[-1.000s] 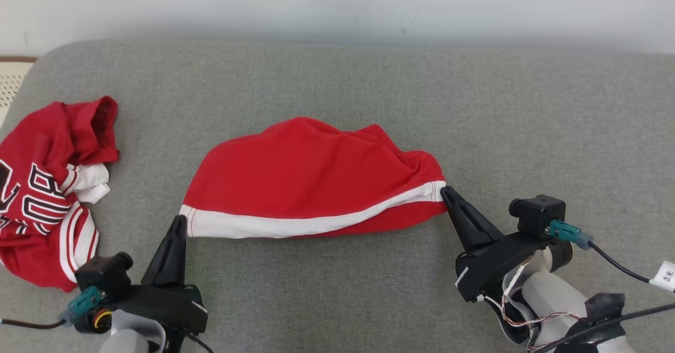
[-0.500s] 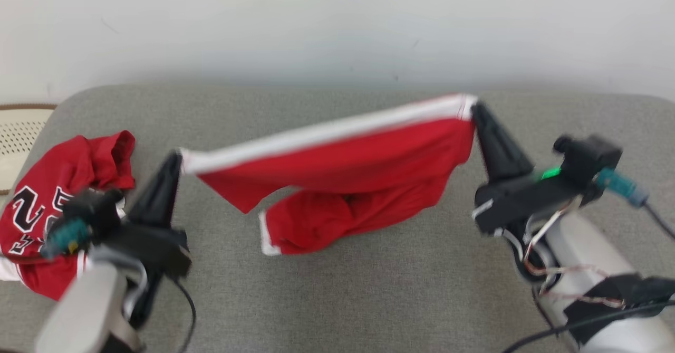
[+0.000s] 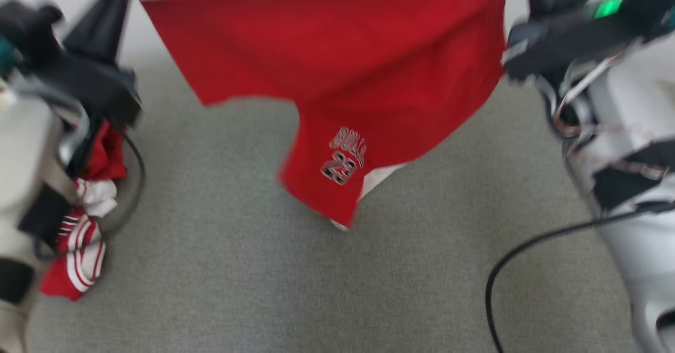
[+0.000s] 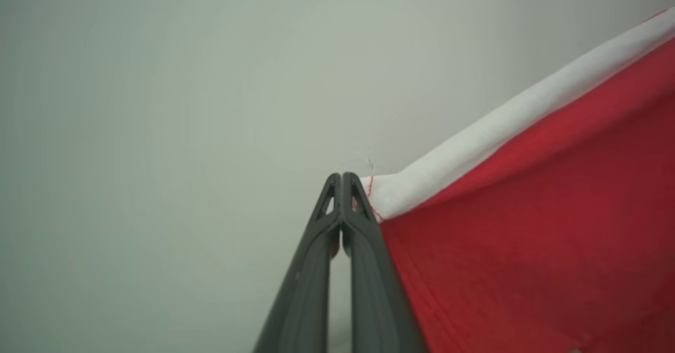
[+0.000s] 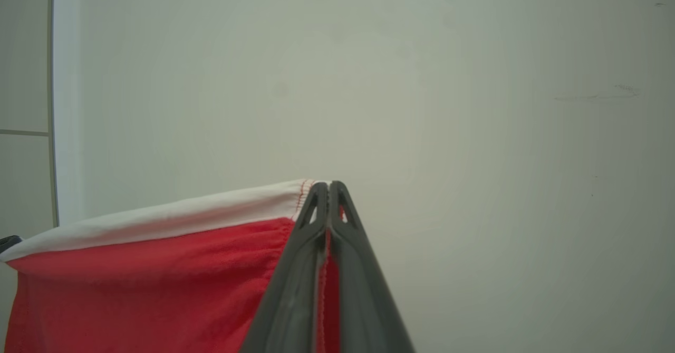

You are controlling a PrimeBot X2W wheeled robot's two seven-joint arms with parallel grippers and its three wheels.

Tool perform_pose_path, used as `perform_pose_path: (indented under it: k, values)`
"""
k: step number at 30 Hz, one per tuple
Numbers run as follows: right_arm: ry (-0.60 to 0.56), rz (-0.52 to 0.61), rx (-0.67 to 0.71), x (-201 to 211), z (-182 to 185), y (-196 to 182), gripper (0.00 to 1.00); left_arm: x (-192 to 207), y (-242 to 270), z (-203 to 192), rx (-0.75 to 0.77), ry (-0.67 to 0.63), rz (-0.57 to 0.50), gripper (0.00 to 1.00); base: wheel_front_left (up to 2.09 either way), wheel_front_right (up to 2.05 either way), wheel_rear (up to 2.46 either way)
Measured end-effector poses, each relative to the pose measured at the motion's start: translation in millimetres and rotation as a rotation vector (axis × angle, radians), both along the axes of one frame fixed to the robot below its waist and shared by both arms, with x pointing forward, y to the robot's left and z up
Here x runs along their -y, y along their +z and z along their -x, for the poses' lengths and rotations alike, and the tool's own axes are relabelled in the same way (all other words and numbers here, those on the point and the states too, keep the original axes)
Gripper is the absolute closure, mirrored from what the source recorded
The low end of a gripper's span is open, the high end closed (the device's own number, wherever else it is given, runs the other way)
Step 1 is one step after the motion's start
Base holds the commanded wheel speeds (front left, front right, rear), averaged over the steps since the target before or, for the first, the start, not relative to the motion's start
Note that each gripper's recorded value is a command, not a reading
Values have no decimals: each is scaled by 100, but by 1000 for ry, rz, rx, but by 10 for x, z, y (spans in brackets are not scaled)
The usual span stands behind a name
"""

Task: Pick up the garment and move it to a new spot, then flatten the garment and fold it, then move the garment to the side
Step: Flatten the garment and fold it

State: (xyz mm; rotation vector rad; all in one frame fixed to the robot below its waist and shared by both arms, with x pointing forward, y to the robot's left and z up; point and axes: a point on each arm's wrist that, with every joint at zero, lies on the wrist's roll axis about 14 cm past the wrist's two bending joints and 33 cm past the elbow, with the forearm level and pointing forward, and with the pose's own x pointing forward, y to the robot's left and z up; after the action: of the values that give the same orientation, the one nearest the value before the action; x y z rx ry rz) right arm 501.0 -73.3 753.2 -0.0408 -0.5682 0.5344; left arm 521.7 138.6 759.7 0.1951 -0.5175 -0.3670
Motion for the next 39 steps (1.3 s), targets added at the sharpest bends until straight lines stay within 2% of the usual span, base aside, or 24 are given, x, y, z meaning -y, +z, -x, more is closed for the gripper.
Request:
perform_pose_path:
  k: [6,11,16,22,27,34,39]
  values:
    - [-65,42,86,41,-488,340,100,-5,364,-436,74,23,-38,100,0,0,0]
    - [-151,65,112,192,-967,404,100,136,439,-819,119,29,-81,100,0,0,0]
    - [-197,31,136,261,-1359,468,100,340,489,-1117,170,6,-87,100,0,0,0]
    - [-213,46,20,272,-1772,-178,100,460,25,-1444,121,-17,-94,100,0,0,0]
    - [-212,70,-156,390,-1885,-1036,100,545,-544,-1576,28,-56,-50,100,0,0,0]
    - [-171,24,-409,657,-1511,-2048,100,686,-1218,-1416,-119,-126,104,100,0,0,0]
    - [-173,-88,-525,904,-1057,-2345,100,659,-1522,-1052,-207,-137,227,100,0,0,0]
